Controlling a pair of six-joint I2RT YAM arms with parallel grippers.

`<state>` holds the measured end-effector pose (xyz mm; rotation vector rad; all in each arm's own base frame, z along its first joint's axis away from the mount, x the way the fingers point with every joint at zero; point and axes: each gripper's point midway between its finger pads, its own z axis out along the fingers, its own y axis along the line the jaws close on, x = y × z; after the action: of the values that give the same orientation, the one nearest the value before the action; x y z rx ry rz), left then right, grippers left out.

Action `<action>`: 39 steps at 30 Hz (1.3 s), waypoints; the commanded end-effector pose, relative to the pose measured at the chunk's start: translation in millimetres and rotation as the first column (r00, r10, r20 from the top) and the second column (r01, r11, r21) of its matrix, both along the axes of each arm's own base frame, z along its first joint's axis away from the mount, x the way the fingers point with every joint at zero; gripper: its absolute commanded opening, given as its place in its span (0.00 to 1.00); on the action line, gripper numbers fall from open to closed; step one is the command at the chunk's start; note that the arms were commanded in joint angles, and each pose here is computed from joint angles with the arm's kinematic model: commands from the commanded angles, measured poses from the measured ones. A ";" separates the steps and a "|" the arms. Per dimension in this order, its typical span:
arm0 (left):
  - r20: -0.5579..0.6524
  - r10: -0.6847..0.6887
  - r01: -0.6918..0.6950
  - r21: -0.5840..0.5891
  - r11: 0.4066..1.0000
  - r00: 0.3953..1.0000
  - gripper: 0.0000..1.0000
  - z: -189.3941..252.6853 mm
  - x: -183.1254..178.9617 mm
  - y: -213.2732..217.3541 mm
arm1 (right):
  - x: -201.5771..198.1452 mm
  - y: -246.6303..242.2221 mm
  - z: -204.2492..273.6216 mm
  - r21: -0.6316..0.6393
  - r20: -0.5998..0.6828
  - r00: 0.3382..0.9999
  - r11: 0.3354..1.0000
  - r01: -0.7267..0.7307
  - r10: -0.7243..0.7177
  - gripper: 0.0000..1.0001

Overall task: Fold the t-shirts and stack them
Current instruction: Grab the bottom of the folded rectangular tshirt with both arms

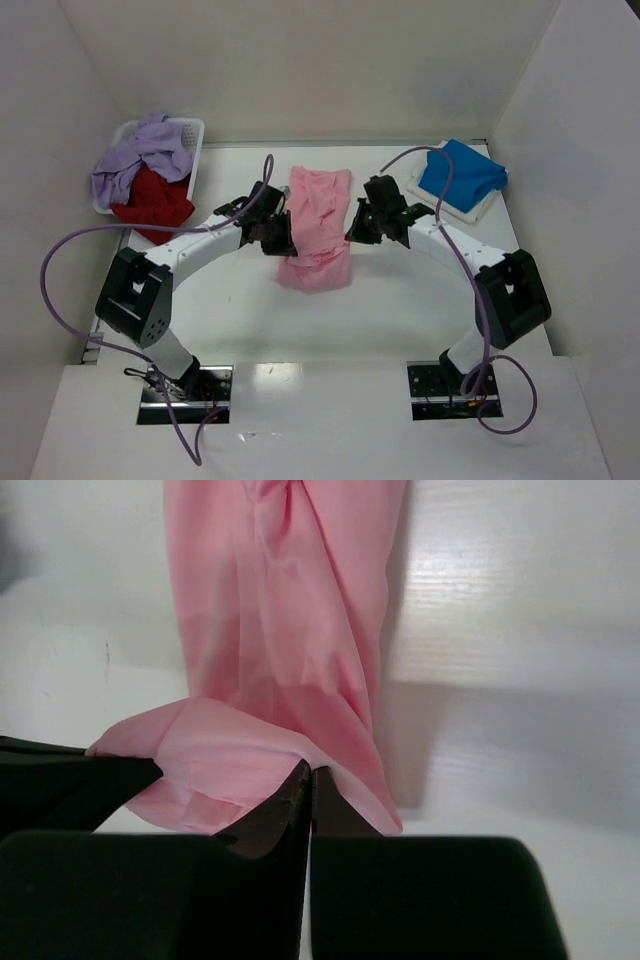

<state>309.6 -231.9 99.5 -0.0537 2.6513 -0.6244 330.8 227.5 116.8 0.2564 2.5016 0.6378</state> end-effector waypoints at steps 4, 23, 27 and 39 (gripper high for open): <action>0.057 -0.017 0.017 -0.009 1.000 0.998 0.00 5.3 51.7 17.8 | 59.9 14.7 14.4 0.015 0.096 0.995 0.999 -0.031 0.030 0.00; 0.161 -0.074 0.081 -0.041 0.996 0.984 0.78 6.4 126.3 37.1 | 124.7 -5.1 8.5 -0.053 0.183 0.983 0.998 0.024 -0.014 0.49; 0.242 -0.123 0.145 -0.076 0.987 0.962 0.86 41.4 125.8 32.9 | 127.7 -12.2 49.3 -0.031 0.266 0.964 0.999 0.041 -0.031 0.64; 0.332 -0.253 0.338 -0.229 0.913 0.909 0.85 75.8 53.7 2.7 | 65.4 40.9 65.0 0.155 0.297 0.944 0.968 -0.199 0.146 0.27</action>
<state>376.7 -209.4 186.4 0.2484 2.2837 -0.9229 415.7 234.9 184.8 0.1051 2.2181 0.7962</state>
